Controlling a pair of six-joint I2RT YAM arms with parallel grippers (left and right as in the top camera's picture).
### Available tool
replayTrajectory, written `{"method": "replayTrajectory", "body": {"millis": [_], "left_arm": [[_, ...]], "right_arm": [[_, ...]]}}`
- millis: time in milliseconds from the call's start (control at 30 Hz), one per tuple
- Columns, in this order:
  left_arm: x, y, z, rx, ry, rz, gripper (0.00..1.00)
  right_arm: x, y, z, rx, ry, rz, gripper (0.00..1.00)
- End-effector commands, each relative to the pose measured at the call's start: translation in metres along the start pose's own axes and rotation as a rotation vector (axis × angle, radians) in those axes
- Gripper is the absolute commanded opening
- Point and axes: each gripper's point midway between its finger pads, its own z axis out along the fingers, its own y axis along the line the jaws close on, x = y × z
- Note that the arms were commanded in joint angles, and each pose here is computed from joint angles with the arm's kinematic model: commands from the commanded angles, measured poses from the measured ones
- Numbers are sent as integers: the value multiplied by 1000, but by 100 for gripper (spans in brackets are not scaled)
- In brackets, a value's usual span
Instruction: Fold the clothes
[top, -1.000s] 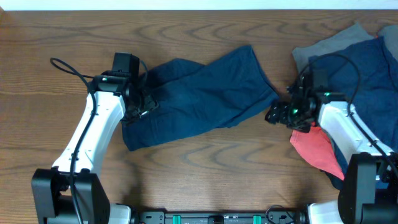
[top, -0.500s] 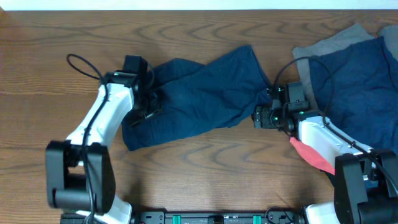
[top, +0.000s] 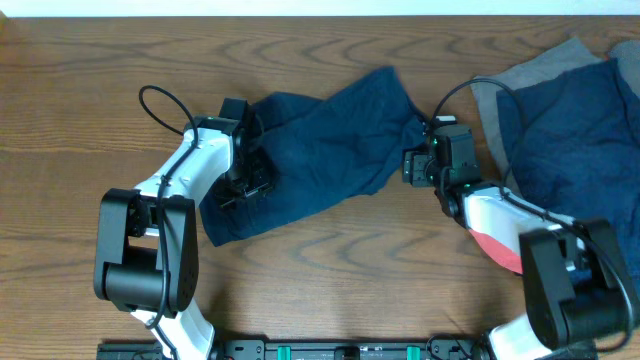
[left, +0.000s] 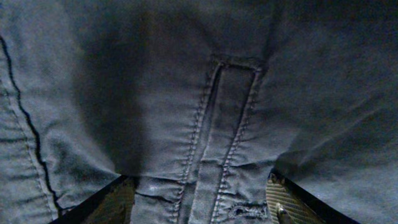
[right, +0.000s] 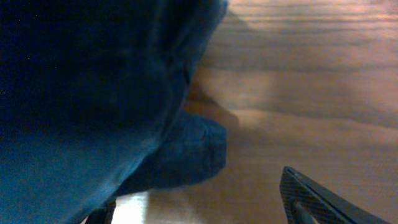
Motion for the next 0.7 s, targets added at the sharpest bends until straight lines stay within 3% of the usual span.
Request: {"method": "replayTrajectory", "body": {"millis": [0,67,133,200,267,300,500,667], "left_arm": [[4,4,6,-19,17,13,69],[4,4,6,-19,17,14,69],[4,4,6,-19,17,13,69],[4,4,6,-19,17,14,69],[4,4,6,-19,17,14,69],[4,4,6,-20,18,14,69],[8,8,10,-29,30,13,69],[13,12,17,-34,37,12,69]], "right_arm": [[12,-2,15,12,16,10,80],[11,-1,21,8,-3,11,75],[5,-1,25,4,-34,12,59],[-6,0,24,-2,-78,-9,38],[-23,0,22,-8,-144,-39,6],[-33,0,19,-7,-183,-54,1],[-88,-33,-19,129,-354,-29,1],[-135,-41,-77,171,-502,-127,1]]}}
